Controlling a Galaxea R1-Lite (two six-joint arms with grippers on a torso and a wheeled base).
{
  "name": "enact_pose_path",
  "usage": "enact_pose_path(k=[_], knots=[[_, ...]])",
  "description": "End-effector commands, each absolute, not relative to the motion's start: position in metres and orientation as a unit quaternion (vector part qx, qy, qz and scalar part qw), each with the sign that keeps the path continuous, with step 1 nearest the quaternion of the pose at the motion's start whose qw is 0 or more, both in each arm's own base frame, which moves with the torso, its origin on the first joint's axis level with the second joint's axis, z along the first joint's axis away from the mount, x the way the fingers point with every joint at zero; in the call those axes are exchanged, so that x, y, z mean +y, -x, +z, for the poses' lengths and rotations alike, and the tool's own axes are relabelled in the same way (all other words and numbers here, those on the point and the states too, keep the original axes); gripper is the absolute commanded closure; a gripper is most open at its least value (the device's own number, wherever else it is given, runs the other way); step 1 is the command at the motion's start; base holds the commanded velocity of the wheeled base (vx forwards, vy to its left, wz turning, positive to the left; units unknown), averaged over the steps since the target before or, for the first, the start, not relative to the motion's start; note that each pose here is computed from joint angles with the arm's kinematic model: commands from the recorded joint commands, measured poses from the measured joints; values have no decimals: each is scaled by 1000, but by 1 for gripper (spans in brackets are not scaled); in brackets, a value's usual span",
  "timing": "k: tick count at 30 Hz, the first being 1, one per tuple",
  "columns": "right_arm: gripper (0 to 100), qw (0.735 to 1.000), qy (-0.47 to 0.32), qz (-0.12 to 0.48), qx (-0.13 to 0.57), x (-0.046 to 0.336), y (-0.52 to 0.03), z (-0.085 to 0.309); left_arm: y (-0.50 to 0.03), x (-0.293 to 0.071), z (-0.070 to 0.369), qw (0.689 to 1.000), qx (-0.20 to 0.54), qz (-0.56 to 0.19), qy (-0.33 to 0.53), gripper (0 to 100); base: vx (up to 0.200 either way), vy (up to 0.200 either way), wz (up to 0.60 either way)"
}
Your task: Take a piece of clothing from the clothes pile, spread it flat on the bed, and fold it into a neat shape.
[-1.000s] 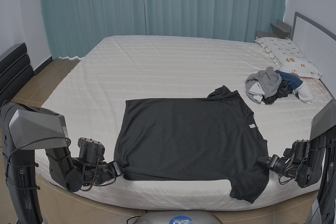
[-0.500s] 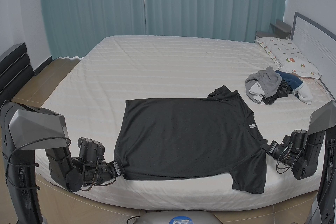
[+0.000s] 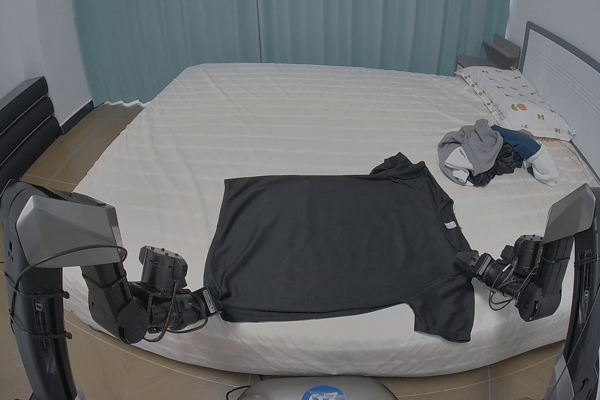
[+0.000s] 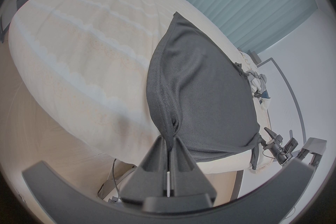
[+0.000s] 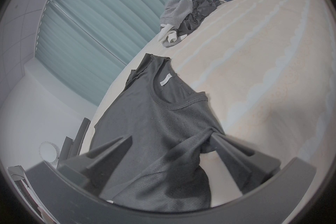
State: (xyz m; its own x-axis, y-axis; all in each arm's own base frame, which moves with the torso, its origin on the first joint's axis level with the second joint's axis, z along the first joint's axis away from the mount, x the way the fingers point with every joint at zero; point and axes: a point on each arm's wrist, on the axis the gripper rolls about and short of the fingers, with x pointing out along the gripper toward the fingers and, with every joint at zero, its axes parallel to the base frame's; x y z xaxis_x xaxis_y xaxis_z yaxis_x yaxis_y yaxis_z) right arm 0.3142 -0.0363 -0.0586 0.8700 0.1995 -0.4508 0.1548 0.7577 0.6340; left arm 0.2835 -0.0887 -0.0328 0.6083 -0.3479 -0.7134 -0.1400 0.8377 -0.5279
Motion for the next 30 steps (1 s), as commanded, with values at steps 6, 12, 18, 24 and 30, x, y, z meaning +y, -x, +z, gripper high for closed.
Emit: enact_pose_path(k=[6,12,18,24,30], knots=[[0,900,-335,18,277,-43,-276,-37,-284,-89,-33,853,438,-61,277,100,0,0,0],[0,894,-340,52,287,-54,-265,-34,-284,-89,-33,852,439,-61,277,100,0,0,0],[0,888,-312,70,331,-48,-254,-54,-284,-89,-33,852,439,-61,277,100,0,0,0],[0,884,-301,81,349,-43,-251,-62,-284,-89,-33,853,438,-61,277,100,0,0,0],[0,881,-297,96,356,-34,-253,-64,-284,-89,-33,853,438,-62,278,100,0,0,0]])
